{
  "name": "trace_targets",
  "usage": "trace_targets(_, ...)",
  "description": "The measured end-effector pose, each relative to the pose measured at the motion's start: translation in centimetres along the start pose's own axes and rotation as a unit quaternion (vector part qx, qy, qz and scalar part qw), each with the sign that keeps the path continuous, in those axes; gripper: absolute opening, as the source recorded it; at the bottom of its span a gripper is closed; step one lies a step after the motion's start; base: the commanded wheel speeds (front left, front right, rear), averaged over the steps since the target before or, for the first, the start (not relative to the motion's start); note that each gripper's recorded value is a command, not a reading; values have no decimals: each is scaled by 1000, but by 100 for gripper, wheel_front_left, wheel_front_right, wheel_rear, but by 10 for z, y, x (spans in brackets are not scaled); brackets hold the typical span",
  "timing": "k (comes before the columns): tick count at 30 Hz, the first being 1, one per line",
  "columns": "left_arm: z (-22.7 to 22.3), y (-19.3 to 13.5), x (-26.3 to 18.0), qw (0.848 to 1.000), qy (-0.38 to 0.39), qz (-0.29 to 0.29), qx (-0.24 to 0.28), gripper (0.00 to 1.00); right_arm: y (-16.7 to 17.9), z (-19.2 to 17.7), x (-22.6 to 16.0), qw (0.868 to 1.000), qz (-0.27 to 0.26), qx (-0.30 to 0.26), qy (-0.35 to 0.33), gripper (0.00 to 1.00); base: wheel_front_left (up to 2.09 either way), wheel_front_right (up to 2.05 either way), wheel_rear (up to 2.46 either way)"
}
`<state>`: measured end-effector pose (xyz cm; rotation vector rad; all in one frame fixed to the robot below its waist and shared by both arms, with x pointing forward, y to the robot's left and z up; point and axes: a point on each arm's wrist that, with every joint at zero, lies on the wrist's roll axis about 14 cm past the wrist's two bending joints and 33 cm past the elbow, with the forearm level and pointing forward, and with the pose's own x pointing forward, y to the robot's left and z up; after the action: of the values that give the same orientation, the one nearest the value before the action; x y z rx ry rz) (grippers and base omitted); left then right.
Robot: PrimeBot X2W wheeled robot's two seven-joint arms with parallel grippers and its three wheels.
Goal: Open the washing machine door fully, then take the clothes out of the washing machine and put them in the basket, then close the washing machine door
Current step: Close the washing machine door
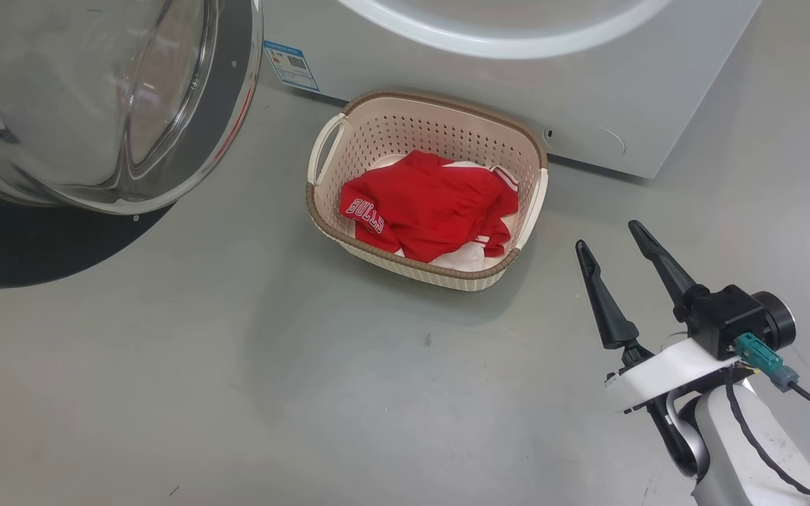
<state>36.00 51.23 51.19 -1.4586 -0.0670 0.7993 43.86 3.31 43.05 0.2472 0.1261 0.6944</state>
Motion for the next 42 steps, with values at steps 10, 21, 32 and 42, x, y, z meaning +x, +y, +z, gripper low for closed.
trace_targets(10, -21, 4, 1, 998, 60, 7, -21, 0, 2, 2, -1, 1000, 2, -3, -1, 100, 0, 0, 0)
trace_targets(21, -31, -8, -4, 992, 103, -21, -65, 0, 9, 5, 0, 1000, 11, -5, -3, 100, 0, 0, 0)
trace_targets(32, -53, -7, -6, 985, 163, -18, -58, 0, 9, 5, 0, 1000, 9, -2, -4, 100, 0, 0, 0)
trace_targets(42, -86, -7, -13, 970, 240, -37, -32, 0, 5, 8, 0, 1000, 2, -4, -8, 100, 0, 0, 0)
